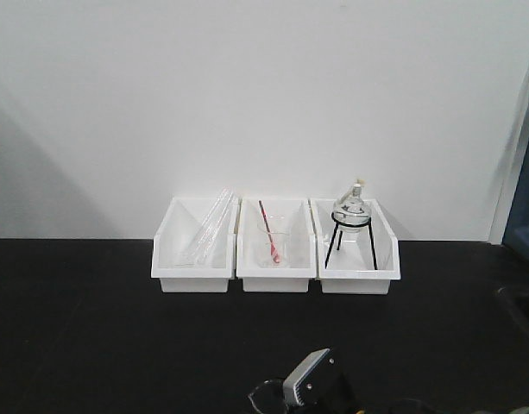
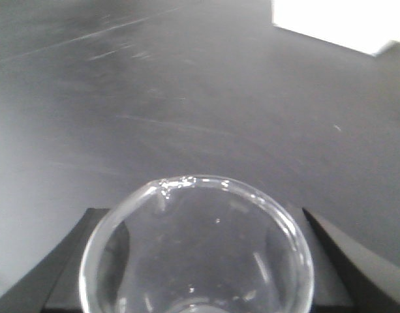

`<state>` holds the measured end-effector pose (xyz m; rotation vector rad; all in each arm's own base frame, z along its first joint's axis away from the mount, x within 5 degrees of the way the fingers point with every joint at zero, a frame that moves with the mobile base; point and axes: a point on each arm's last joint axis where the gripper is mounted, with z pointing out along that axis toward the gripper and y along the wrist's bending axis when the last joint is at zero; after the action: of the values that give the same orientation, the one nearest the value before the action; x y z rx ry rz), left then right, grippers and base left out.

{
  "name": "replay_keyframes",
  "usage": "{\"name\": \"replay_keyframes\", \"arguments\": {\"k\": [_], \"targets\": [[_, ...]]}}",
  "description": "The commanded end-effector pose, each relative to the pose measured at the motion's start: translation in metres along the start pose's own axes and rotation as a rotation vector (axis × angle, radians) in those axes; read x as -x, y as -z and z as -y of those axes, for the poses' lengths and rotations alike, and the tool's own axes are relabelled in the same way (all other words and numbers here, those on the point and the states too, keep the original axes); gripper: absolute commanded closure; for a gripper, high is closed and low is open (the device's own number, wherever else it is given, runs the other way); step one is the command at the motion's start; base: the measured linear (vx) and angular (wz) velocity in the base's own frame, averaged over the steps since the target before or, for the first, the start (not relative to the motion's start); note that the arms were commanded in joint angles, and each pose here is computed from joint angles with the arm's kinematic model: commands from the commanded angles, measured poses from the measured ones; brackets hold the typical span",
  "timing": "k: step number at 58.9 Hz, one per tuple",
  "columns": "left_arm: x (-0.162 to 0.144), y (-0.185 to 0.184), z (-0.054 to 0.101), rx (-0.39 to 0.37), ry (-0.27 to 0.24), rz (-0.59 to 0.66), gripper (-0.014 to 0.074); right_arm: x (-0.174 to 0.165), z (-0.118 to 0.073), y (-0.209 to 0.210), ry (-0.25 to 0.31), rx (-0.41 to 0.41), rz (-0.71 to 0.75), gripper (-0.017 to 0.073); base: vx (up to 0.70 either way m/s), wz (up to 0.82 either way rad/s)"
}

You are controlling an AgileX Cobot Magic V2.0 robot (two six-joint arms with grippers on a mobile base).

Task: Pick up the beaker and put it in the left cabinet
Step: 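Lift the clear beaker up off the bench with the right gripper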

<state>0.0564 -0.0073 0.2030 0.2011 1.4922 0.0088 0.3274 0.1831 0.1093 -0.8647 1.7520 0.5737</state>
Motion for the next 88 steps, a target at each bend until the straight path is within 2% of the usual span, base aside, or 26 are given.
{"name": "replay_keyframes", "arguments": {"k": [1,12,15,23,24,32,52,88], "targets": [[0.003,0.001,0.0,0.007,0.006,0.077,0.0592,0.052,0.0,0.014,0.073,0.007,0.172,0.0361,0.0,0.0],[0.003,0.001,0.0,0.007,0.006,0.077,0.0592,0.096,-0.013,0.035,0.016,0.017,0.22,0.0379,0.0,0.0],[0.003,0.001,0.0,0.007,0.006,0.077,0.0592,0.108,-0.02,0.04,0.017,0.03,0.216,0.038,0.0,0.0],[0.003,0.001,0.0,0.007,0.006,0.077,0.0592,0.142,-0.043,0.049,0.097,0.061,0.192,0.038,0.0,0.0],[0.003,0.001,0.0,0.007,0.006,0.077,0.0592,0.172,-0.059,0.059,0.098,0.053,0.211,0.038,0.0,0.0],[0.003,0.001,0.0,0.007,0.006,0.077,0.0592,0.191,-0.069,0.073,0.051,0.053,0.246,0.038,0.0,0.0],[0.003,0.001,0.0,0.007,0.006,0.077,0.0592,0.207,-0.065,0.101,0.063,-0.056,0.223,0.038,0.0,0.0],[0.003,0.001,0.0,0.007,0.006,0.077,0.0592,0.206,-0.065,0.101,0.062,-0.057,0.219,0.038,0.0,0.0]]}}
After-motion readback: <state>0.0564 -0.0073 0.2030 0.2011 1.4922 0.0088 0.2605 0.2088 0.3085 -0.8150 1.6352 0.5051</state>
